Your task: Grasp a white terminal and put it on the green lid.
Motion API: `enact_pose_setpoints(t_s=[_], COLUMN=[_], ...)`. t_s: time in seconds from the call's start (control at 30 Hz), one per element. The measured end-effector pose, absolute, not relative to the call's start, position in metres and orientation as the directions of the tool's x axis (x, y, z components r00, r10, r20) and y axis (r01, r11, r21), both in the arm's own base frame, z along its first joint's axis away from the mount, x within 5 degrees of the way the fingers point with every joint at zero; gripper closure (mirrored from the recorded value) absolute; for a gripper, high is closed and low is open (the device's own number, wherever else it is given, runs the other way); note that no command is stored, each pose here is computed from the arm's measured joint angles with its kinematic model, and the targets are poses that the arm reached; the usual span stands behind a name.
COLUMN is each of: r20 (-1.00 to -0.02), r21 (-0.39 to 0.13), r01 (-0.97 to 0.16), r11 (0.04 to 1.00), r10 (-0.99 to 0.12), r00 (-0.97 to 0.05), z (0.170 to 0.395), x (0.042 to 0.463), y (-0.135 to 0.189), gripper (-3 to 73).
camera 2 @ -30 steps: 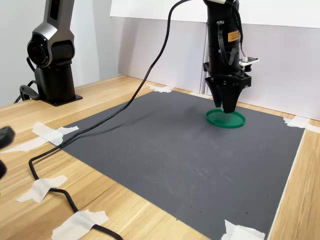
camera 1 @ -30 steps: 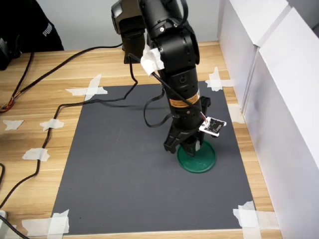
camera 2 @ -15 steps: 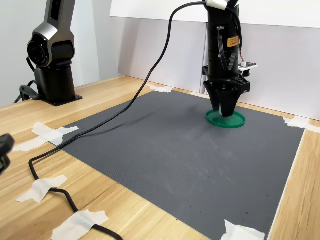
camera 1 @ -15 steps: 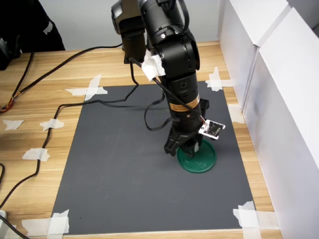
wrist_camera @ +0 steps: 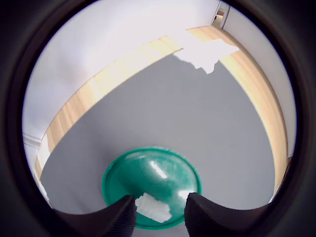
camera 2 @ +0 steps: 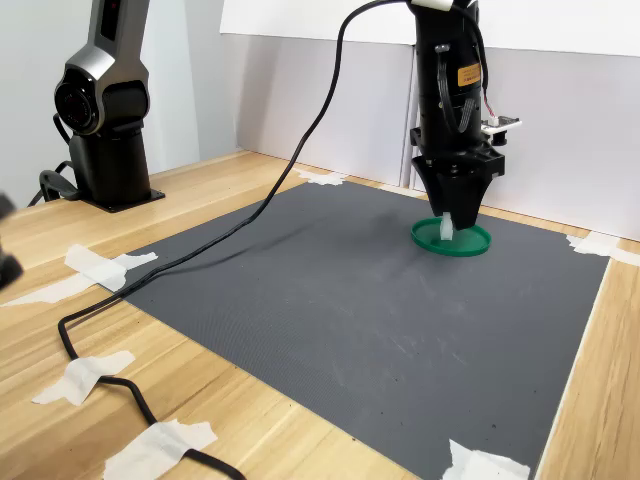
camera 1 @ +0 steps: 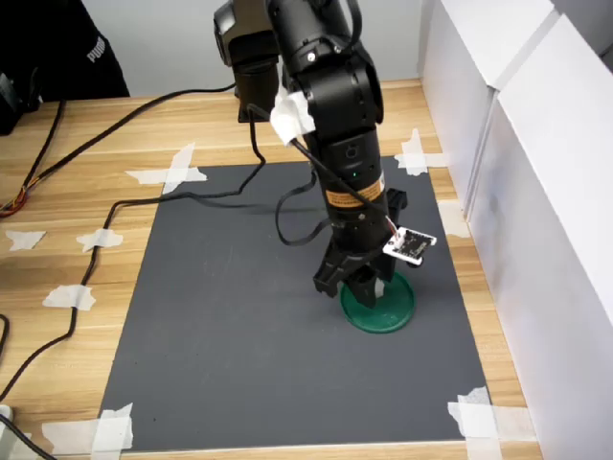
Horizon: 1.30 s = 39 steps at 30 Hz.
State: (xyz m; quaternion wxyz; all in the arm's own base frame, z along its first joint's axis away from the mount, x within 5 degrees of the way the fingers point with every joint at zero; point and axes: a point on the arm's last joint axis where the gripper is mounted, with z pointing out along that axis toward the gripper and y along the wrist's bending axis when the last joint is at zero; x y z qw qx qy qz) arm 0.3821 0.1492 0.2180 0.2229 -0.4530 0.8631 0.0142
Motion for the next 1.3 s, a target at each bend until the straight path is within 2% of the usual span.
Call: enact_pose_setpoints(t_s=[0.2,0.37,0.5,0.63,0.7,0.8,1.03,1.17,1.3], r20=[-0.512,-0.596,-0.657,-0.724,-0.754,-0.803,-0.896,-0.932,-0.945], r21=[-0.212,-0.225,-0.256,-0.261,-0.25,-0.228,-0.206,-0.156,-0.145], r01=[-0.736,-0.684,-0.652,-0.616,-0.598,-0.566,-0.489,-0.457,-0.451], r11=[0.643,0.694,0.713,0.744,0.762,0.792,0.848,0.875,0.881], r10=[-0.714,-0.653,-0.624,-0.572,-0.54,-0.482,-0.364,-0.284,-0.258], r00=[-0.477,-0.467,-0.424,-0.385,-0.373,-0.352,-0.254,-0.226,-0.199], z=[0.272,0.302,0.32,0.342,0.351,0.366,0.378,0.373,0.364], x=[0.366,0.336,0.303,0.271,0.258,0.236,0.182,0.151,0.119], y=[0.144,0.133,0.12,0.108,0.104,0.096,0.074,0.062,0.051], gripper=[26.6,30.5,44.7,65.0,68.9,70.5,71.1,71.1,71.1])
